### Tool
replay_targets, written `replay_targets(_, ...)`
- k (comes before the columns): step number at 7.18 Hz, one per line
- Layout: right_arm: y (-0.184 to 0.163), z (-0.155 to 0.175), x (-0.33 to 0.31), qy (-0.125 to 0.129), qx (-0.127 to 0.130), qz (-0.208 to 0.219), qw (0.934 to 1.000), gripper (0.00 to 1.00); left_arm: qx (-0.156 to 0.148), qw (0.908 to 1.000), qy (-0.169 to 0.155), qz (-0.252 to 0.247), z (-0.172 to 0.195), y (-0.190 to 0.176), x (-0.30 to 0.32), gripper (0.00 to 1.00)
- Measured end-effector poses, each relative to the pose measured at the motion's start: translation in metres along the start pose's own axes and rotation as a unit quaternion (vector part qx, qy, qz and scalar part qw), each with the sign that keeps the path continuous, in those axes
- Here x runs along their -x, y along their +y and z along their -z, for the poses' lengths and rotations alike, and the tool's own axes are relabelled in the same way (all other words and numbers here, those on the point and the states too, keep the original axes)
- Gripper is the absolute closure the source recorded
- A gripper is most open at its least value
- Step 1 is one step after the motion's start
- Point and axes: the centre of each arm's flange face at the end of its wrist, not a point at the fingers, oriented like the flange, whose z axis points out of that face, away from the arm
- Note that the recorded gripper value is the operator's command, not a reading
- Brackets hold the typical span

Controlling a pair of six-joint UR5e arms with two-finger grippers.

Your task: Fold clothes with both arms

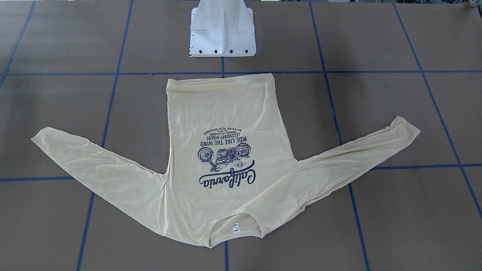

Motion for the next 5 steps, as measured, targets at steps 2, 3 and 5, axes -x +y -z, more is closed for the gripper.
replay_targets(2,0.0019,-0.0016,-0.0004,-0.003,0.002,0.001,1.0000,0.00,-0.009,0.9999,0.002,-0.011,0.0010,-0.0023,-0.0038,0.00)
replay_targets(3,0.0037,-0.0029,-0.0011,-0.005,0.002,0.000,1.0000,0.00,-0.011,0.9998,0.003,-0.016,0.0005,-0.0027,-0.0062,0.00)
replay_targets(5,0.0064,-0.0061,-0.0002,-0.015,0.004,-0.004,0.9999,0.00,-0.010,0.9998,0.007,-0.017,-0.0013,0.0008,-0.0066,0.00)
